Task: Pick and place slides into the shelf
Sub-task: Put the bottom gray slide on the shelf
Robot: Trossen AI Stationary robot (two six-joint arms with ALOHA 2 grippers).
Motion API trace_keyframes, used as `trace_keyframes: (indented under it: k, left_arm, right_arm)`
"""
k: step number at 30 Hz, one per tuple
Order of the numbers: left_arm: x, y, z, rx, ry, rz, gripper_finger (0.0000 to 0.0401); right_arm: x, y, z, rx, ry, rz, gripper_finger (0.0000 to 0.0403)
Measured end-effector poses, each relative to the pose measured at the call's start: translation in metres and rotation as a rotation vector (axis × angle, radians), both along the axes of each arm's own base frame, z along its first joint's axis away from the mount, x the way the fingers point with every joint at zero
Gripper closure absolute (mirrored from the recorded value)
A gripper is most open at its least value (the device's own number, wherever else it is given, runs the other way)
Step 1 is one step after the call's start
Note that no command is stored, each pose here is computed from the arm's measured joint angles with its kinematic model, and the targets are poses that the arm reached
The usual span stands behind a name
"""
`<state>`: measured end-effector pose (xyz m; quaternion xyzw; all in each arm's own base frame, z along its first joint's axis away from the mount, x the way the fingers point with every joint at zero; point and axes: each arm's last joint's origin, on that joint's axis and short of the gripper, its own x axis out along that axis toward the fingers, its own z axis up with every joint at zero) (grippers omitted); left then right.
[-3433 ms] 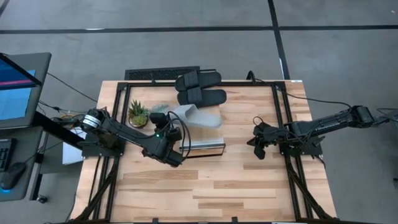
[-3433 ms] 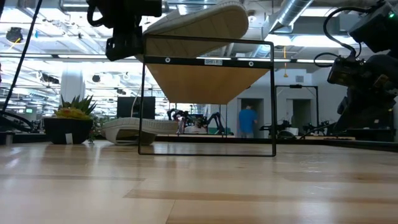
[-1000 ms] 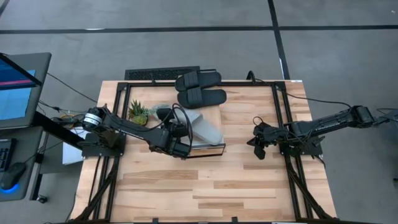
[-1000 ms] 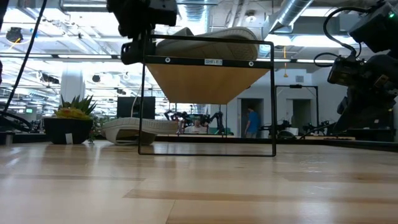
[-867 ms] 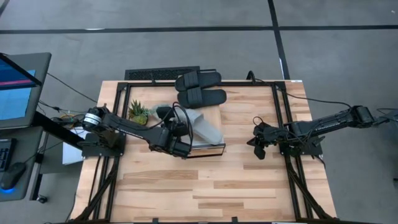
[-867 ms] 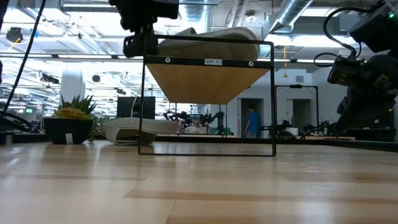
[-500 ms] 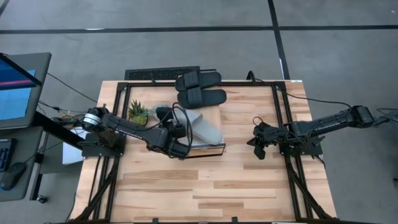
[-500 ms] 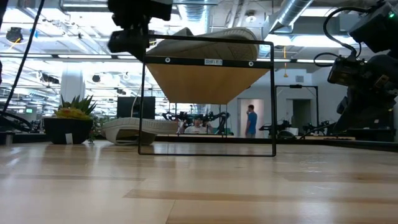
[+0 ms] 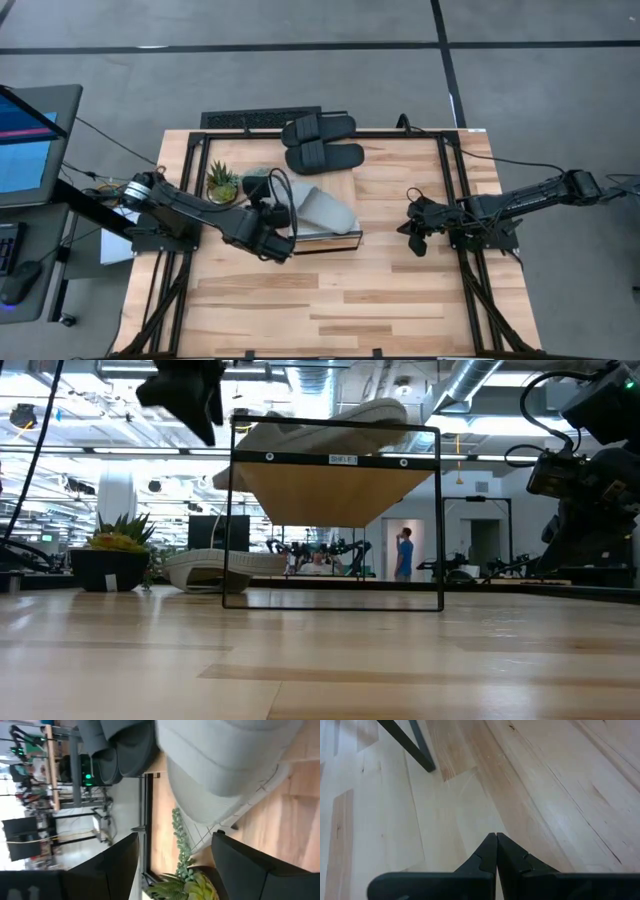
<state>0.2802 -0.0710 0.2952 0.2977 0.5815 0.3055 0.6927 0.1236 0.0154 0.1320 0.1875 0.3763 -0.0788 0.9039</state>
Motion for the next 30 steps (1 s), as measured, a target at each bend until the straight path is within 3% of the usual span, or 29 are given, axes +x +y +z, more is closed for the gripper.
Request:
trace_keyframes:
  k: [6, 12, 17, 23, 30]
  left_arm:
    - [-0.004, 0.001, 0.035, -0.133, -0.079, -0.019, 0.0163]
    - [0.006, 0.001, 0.063, -0.352, -0.130, -0.173, 0.0174]
    - [0.016, 0.007, 0.079, -0.520, -0.159, -0.293, 0.0244]
    - [0.021, 0.020, 0.097, -0.697, -0.211, -0.382, 0.0386]
    - [0.034, 0.036, 0.118, -0.833, -0.358, -0.576, 0.0400]
  right_arm:
    - [0.000, 0.000, 0.000, 0.000, 0.000, 0.000, 0.0403]
    - [0.000, 0.000, 0.000, 0.000, 0.000, 0.000, 0.0403]
    - [0.000, 0.000, 0.000, 0.005, 0.000, -0.004, 0.0403]
    - [0.000, 0.001, 0.000, 0.025, 0.003, 0.014, 0.0403]
    - [0.000, 0.001, 0.000, 0.027, 0.003, 0.016, 0.0403]
